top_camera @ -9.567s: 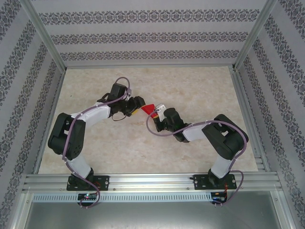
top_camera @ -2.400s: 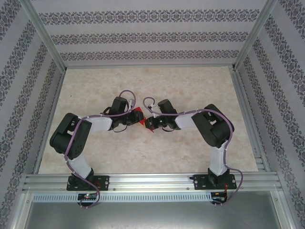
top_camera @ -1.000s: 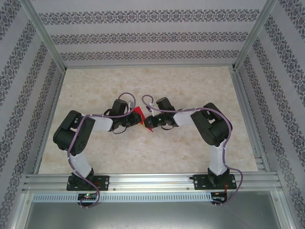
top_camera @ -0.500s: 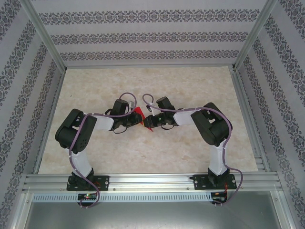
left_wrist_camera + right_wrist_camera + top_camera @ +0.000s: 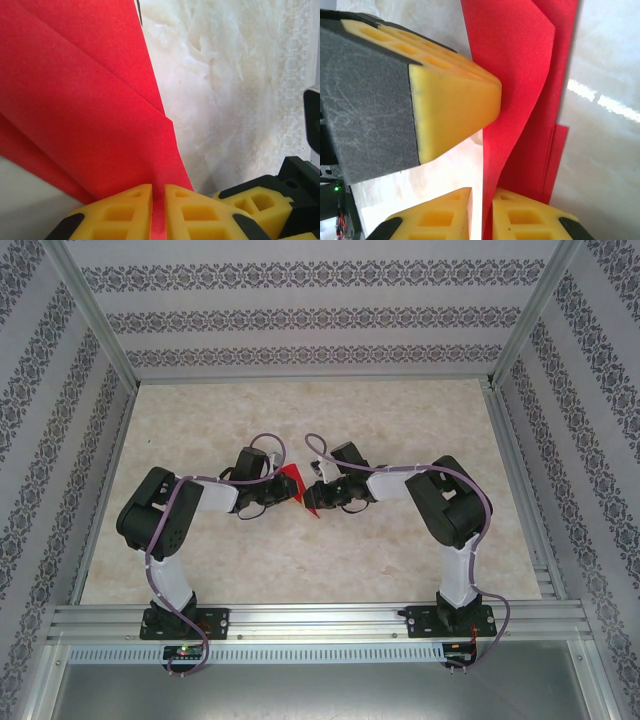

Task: Fold a paper plane with a square sheet of paper (pick it up from the middle)

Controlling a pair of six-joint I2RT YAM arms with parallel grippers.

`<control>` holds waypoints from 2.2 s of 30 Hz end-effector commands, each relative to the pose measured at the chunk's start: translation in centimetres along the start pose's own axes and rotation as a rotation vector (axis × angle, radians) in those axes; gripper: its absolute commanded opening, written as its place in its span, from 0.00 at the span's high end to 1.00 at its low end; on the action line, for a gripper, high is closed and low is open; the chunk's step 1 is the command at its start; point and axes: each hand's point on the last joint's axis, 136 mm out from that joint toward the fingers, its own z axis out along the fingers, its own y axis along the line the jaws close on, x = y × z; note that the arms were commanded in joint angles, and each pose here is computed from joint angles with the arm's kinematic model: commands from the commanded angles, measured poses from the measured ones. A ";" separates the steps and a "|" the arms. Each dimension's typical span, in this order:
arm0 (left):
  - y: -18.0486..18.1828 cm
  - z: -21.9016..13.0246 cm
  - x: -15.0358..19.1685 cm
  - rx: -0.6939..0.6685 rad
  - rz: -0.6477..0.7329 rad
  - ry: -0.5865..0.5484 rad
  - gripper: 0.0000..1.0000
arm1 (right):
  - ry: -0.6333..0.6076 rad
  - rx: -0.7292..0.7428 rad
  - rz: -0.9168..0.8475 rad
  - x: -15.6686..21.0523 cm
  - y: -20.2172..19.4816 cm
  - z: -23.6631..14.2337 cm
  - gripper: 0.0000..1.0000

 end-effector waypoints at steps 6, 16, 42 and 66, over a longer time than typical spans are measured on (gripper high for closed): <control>3.0 0.7 0.1 -0.089 -0.054 0.001 0.84 | 0.060 0.062 0.085 2.1 -1.7 -0.2 0.90; 3.5 0.9 0.2 -0.114 -0.074 0.014 0.84 | 0.042 0.087 0.083 1.0 -1.2 -1.3 0.88; 5.6 1.5 0.6 -0.255 -0.158 0.085 0.86 | 0.088 0.266 -0.169 2.0 -1.5 -1.9 0.77; 6.5 1.8 0.7 -0.311 -0.157 0.114 0.86 | 0.083 0.216 -0.209 2.5 -1.7 -2.6 0.92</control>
